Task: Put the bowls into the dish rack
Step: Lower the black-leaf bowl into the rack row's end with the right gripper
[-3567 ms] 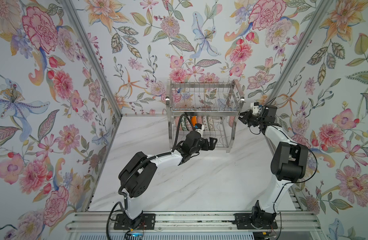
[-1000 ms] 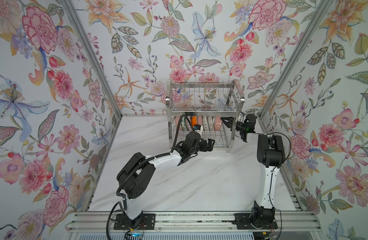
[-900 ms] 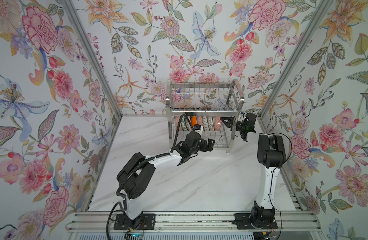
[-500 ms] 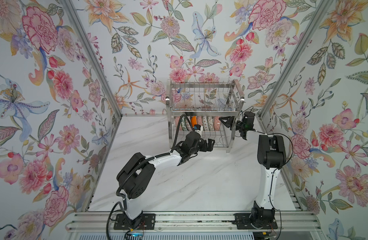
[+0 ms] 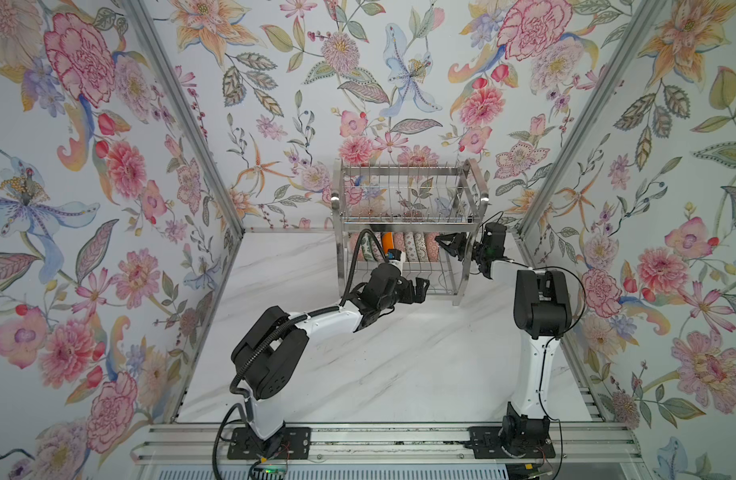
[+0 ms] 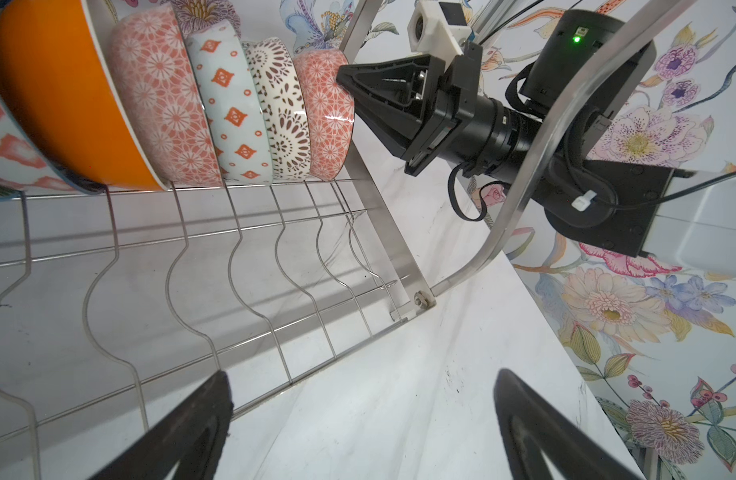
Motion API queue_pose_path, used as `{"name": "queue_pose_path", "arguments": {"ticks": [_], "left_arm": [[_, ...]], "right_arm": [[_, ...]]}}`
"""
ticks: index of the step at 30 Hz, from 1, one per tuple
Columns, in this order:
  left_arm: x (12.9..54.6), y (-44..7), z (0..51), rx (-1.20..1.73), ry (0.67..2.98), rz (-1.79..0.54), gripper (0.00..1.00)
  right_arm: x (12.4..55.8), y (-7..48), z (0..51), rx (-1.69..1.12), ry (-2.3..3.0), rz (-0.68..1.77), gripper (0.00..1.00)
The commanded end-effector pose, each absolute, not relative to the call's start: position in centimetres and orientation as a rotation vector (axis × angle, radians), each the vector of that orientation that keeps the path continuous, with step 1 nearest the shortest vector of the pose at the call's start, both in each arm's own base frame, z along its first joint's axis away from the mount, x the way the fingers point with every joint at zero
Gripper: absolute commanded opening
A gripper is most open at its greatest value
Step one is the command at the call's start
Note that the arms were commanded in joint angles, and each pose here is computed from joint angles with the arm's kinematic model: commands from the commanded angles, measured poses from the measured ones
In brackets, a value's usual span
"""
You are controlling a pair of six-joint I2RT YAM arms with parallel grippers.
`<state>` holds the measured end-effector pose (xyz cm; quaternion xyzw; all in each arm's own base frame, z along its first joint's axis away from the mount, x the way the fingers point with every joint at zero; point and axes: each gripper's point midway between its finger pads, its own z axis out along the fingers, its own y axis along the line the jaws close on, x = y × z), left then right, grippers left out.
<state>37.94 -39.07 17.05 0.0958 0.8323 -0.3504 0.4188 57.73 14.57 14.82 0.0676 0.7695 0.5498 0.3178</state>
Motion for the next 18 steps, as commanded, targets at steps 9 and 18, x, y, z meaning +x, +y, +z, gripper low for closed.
{"name": "queue_pose_path", "arguments": {"ticks": [9,18], "left_arm": [[37.2,-38.8,18.0,0.266,2.069,-0.848,0.99],[37.1,-38.7,18.1,0.263,2.067,-0.849,0.99]], "right_arm": [[56.9,14.2,14.0,0.235,2.077,1.417,0.2],[56.5,13.5,15.4,0.233,2.056,1.409,0.25]]}}
